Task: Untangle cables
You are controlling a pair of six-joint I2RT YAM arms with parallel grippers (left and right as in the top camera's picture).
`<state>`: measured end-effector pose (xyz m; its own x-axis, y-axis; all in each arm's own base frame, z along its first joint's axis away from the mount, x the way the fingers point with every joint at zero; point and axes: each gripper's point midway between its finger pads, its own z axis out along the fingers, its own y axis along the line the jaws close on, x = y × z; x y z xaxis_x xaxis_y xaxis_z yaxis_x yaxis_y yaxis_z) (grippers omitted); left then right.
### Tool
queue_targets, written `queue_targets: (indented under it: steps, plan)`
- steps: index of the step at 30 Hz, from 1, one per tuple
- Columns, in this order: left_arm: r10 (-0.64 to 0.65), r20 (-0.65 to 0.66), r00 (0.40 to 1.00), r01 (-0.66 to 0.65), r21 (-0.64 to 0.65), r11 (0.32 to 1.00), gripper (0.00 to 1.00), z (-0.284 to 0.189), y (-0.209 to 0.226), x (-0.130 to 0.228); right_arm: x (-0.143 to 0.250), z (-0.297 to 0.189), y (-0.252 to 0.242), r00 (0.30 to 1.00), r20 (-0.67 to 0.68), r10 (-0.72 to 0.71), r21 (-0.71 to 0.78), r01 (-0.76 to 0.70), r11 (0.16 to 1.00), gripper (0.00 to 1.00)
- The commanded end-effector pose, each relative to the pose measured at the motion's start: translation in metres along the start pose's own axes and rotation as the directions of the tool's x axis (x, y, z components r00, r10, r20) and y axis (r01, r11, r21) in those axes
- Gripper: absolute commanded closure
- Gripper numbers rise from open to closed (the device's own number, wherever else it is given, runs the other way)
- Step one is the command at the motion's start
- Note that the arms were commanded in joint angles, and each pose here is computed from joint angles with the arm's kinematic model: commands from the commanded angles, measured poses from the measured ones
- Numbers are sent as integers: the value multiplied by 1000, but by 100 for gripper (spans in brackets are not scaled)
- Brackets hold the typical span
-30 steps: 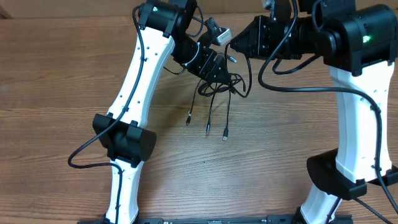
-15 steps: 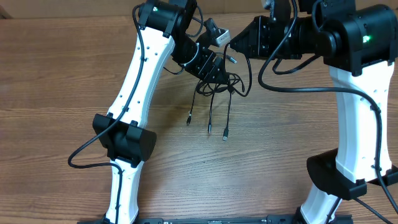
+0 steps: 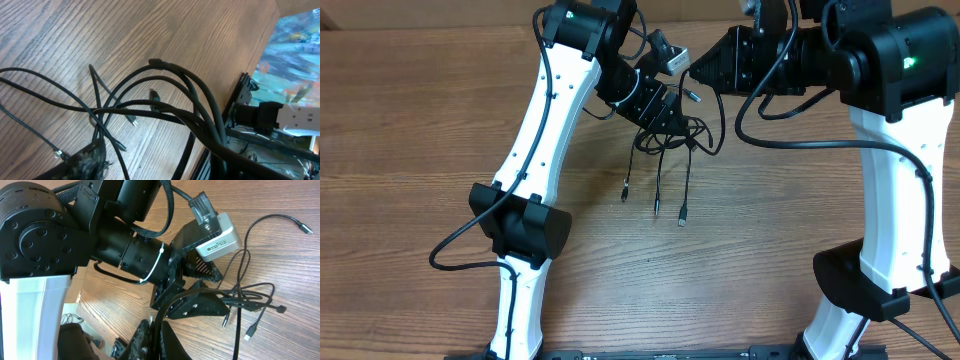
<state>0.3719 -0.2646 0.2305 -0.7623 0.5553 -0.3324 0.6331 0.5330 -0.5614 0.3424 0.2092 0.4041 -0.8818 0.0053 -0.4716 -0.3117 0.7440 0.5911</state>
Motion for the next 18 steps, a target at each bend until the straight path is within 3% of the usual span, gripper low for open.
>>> queue_targets:
  steps: [1, 5, 18]
  plan:
    - [23, 6, 1000, -23, -77, 997, 37, -12, -2, 1, 2, -1, 8, 1000, -2, -29, -26, 29, 999, 96]
    - [-15, -14, 1000, 12, -161, 987, 36, -14, 13, 5, 1, -1, 4, 999, 5, -40, -6, 40, 999, 95]
    - [-11, -11, 1000, 9, -158, 987, 32, -13, 12, 4, 1, -1, 4, 999, 5, -43, -5, 43, 999, 96]
